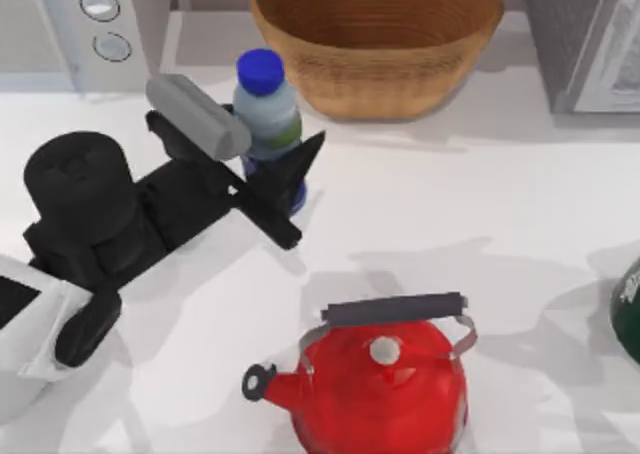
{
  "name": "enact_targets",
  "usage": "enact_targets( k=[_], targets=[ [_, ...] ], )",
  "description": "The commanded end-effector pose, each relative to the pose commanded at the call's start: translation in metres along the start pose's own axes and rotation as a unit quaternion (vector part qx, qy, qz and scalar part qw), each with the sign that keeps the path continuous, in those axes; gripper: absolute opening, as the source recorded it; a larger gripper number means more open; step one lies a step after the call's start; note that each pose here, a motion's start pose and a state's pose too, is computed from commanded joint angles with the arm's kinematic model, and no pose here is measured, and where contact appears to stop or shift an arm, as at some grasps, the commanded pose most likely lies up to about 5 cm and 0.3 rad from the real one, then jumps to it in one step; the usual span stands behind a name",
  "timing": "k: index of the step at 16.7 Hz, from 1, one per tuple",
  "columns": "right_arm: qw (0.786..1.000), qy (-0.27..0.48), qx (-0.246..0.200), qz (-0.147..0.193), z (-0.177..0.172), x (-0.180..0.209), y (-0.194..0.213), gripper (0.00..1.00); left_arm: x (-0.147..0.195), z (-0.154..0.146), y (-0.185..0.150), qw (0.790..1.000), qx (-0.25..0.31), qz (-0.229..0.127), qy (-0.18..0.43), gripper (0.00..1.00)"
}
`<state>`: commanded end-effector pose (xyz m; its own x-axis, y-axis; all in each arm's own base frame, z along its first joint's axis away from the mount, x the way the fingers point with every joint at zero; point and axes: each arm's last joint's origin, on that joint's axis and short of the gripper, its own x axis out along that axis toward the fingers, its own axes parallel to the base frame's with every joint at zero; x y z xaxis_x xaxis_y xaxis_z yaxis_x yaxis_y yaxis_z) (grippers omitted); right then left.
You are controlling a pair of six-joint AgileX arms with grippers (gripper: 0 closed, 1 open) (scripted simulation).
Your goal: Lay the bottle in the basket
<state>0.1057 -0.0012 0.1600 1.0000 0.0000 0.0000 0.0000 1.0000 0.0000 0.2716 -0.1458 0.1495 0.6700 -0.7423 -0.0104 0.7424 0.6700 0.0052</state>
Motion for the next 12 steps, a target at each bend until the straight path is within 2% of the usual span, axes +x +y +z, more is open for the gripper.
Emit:
enact_targets(
  k=[4,8,12],
  targets=[
    [1.000,0.000,0.000,0.000,0.000,0.000,0.000,1.00,0.062,0.024,0.028,1.000,0.001,0.000,0.004,0.00],
    [1.000,0.000,0.000,0.000,0.000,0.000,0.000,1.00,0.125,0.070,0.062,1.000,0.008,0.007,-0.006,0.00],
    [1.000,0.000,0.000,0.000,0.000,0.000,0.000,1.00,0.163,0.114,0.087,1.000,0.012,0.014,-0.003,0.00]
  ],
)
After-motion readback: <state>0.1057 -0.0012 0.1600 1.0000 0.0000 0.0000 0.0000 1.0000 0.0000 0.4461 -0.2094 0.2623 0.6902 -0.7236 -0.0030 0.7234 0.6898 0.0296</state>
